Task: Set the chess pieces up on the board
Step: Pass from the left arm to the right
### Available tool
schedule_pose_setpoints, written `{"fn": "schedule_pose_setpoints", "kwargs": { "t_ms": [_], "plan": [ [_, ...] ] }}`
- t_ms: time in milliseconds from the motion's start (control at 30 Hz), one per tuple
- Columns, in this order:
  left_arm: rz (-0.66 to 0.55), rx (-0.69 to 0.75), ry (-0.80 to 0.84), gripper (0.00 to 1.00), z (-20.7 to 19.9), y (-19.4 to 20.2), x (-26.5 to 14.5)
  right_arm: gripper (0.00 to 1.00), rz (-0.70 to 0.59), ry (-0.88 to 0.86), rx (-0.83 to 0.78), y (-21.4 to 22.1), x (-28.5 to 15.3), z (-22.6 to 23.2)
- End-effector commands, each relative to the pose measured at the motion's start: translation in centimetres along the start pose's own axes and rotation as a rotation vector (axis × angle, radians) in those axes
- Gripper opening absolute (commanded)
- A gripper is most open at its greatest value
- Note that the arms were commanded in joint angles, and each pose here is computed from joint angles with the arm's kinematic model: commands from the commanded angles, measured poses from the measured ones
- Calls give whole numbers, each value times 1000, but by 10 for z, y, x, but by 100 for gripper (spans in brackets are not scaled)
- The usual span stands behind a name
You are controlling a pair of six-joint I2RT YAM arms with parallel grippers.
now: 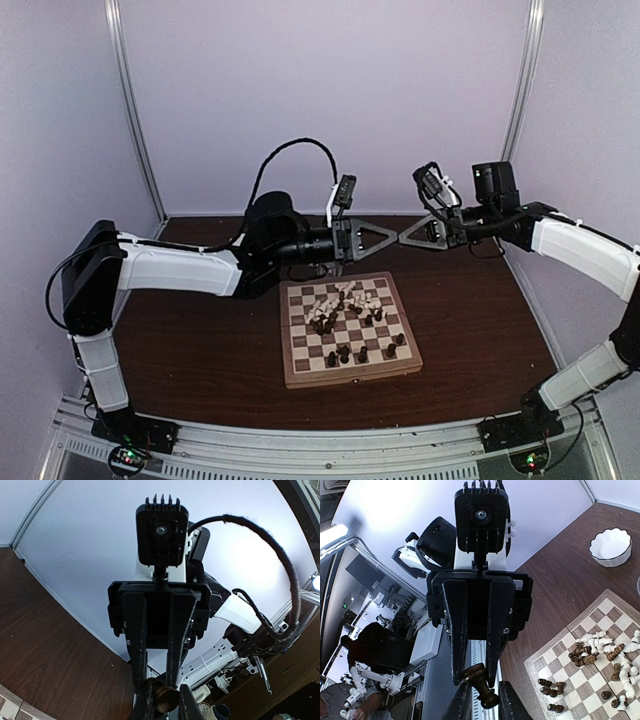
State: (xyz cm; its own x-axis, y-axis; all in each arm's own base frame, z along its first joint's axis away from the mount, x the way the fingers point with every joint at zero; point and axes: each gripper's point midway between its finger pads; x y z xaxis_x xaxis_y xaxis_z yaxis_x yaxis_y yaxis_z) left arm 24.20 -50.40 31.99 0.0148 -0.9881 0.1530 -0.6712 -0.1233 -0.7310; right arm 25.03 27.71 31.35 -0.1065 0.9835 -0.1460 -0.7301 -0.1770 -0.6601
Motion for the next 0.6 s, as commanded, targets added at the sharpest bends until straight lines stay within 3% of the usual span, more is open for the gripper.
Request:
{"fn": "schedule_pose_setpoints", "kwargs": {
  "t_ms": [0, 300, 567],
  "plan": [
    [-53, 19, -20, 9, 9, -10, 3, 14, -2, -19, -49, 2, -1, 16],
    [-49, 13, -121, 20, 26, -4, -4, 1, -10, 23, -49, 0, -3, 3],
    [-37, 55, -202, 36, 31, -4, -14, 0, 9, 116, -71, 5, -7, -11]
  ]
}}
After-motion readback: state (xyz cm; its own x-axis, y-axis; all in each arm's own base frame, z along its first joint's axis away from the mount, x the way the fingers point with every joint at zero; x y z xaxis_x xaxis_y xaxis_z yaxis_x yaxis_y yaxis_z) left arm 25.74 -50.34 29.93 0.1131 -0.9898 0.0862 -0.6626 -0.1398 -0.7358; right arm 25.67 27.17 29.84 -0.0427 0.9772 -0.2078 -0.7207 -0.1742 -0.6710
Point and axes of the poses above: each gripper's point midway between its finger pads, its own x axis out along the fingers, its own z axis along the line the jaws close on, y = z × x, and after that the axes turned 4 degrees about x, right-handed
